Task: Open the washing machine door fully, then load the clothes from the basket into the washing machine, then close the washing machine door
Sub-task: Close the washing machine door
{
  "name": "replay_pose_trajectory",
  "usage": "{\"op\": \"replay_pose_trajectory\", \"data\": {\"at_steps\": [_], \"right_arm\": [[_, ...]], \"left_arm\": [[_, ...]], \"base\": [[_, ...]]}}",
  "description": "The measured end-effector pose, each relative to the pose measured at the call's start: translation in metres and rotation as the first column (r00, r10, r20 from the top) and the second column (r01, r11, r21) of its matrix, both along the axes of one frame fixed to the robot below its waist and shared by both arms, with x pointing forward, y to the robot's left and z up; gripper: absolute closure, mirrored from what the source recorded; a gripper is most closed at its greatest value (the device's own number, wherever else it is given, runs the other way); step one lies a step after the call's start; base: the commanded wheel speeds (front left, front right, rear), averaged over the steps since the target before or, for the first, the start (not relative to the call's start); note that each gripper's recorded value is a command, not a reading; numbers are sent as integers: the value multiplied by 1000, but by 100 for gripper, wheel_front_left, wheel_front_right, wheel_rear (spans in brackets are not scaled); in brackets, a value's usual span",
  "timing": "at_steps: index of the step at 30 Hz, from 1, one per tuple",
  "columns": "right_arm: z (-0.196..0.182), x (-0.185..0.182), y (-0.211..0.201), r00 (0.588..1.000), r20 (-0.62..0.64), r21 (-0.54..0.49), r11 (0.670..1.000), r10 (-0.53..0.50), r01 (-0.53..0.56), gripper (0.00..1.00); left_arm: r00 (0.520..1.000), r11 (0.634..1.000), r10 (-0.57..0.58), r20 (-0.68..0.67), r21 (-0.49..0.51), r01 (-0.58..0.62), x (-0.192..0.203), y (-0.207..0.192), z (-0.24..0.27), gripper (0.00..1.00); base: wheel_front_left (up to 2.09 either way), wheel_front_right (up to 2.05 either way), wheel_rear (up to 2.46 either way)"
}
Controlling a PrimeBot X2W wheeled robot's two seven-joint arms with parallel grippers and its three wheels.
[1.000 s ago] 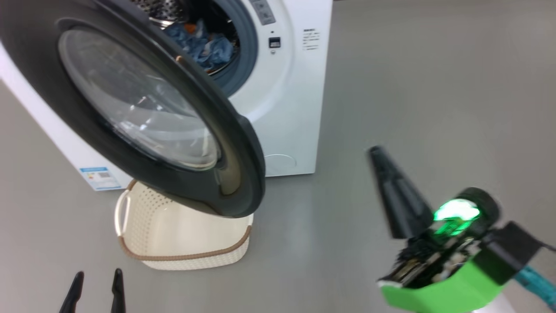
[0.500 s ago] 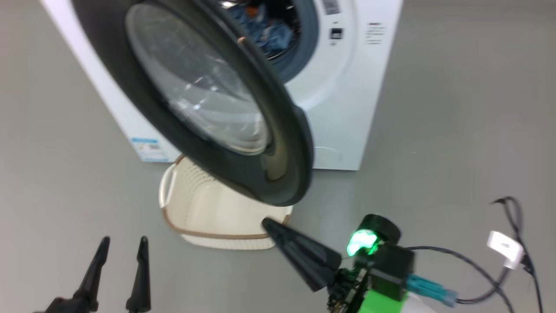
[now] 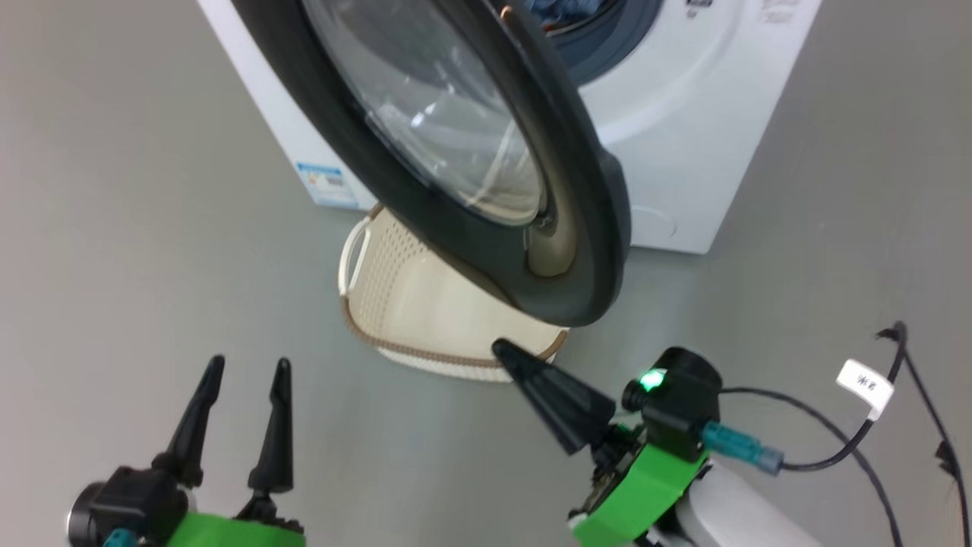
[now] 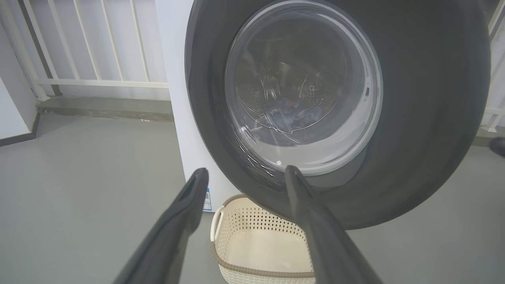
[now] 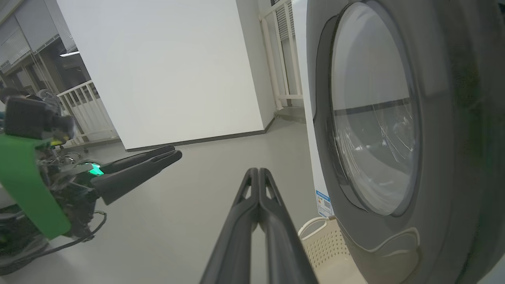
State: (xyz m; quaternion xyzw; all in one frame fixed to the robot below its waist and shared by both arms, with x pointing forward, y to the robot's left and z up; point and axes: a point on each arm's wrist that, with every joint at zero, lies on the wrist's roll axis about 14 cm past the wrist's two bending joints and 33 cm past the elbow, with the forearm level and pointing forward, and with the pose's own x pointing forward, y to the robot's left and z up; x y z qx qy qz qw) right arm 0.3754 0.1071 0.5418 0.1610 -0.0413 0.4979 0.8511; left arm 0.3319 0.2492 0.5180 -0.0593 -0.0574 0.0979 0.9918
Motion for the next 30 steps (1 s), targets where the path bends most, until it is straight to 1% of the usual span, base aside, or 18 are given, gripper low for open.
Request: {"op": "replay_pose_trajectory", "data": {"at_steps": [7,10,12,19,30], "right_arm": [[-25,28,-5,998,-45,-23,998,-51,50,100],[-28,43,-10,995,-48,-22,996,-84,83,100],[-29,53,-12,994,-43,-23,995,-102,101,100],[-29,91,-23,984,-22,-27,984,-177,176,100],[-22,154,-50,951,7,-1,951,-308,308,100]], "left_arm": [[1000,1000,6,-27,-8,-7,10,2,-8,0],[999,1000,10,-38,-10,-10,13,2,-12,0],[999,1000,7,-35,-27,-8,17,1,-12,0],[999,1000,1,-41,-21,-2,27,1,-14,0],[997,999,-38,-72,-39,35,44,-10,-28,0]], "base": [[0,0,0],[0,0,0],[0,0,0],[0,0,0],[0,0,0]]}}
